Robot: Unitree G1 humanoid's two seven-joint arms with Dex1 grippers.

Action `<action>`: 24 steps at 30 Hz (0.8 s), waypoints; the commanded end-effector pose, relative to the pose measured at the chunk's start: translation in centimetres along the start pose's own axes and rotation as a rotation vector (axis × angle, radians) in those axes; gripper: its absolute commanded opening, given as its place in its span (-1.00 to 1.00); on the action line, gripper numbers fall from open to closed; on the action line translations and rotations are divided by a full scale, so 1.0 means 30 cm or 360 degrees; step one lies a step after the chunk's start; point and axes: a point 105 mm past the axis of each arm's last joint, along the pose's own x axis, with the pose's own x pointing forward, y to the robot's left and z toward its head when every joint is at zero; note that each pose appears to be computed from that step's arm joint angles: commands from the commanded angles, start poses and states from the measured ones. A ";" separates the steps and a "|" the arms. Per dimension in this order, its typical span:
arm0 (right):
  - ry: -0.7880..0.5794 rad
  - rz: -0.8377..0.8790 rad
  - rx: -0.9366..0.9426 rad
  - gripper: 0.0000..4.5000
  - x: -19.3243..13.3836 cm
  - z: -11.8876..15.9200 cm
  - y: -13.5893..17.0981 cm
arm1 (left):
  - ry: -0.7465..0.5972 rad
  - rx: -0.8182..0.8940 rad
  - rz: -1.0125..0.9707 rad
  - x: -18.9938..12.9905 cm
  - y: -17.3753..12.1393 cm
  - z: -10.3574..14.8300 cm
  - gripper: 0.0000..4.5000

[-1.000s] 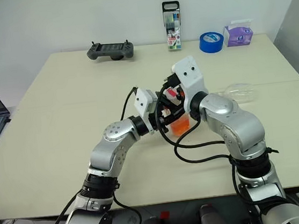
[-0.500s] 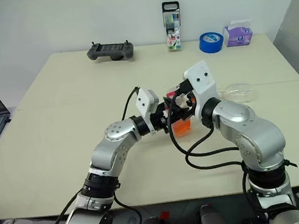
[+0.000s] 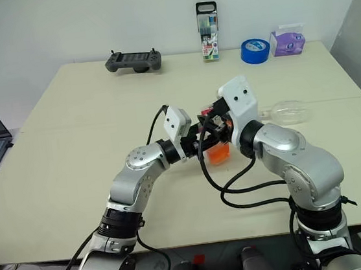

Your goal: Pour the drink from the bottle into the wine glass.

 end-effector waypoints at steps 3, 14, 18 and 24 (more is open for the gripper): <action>-0.0118 0.0056 -0.0106 -0.19 -0.044 0.083 0.015 | -0.0088 0.0090 0.0004 -0.005 0.006 0.061 -0.18; -0.0266 0.0462 0.0117 -0.22 -0.108 0.112 0.069 | -0.0075 0.0073 -0.0009 -0.004 -0.001 0.047 -0.19; -0.0379 0.0421 0.0271 -0.24 -0.113 0.140 0.043 | -0.0067 0.0070 -0.0006 -0.004 0.003 0.043 -0.19; -0.0303 -0.0204 0.0263 -0.24 -0.135 0.080 -0.164 | -0.0067 0.0077 0.0004 -0.008 0.010 0.047 -0.19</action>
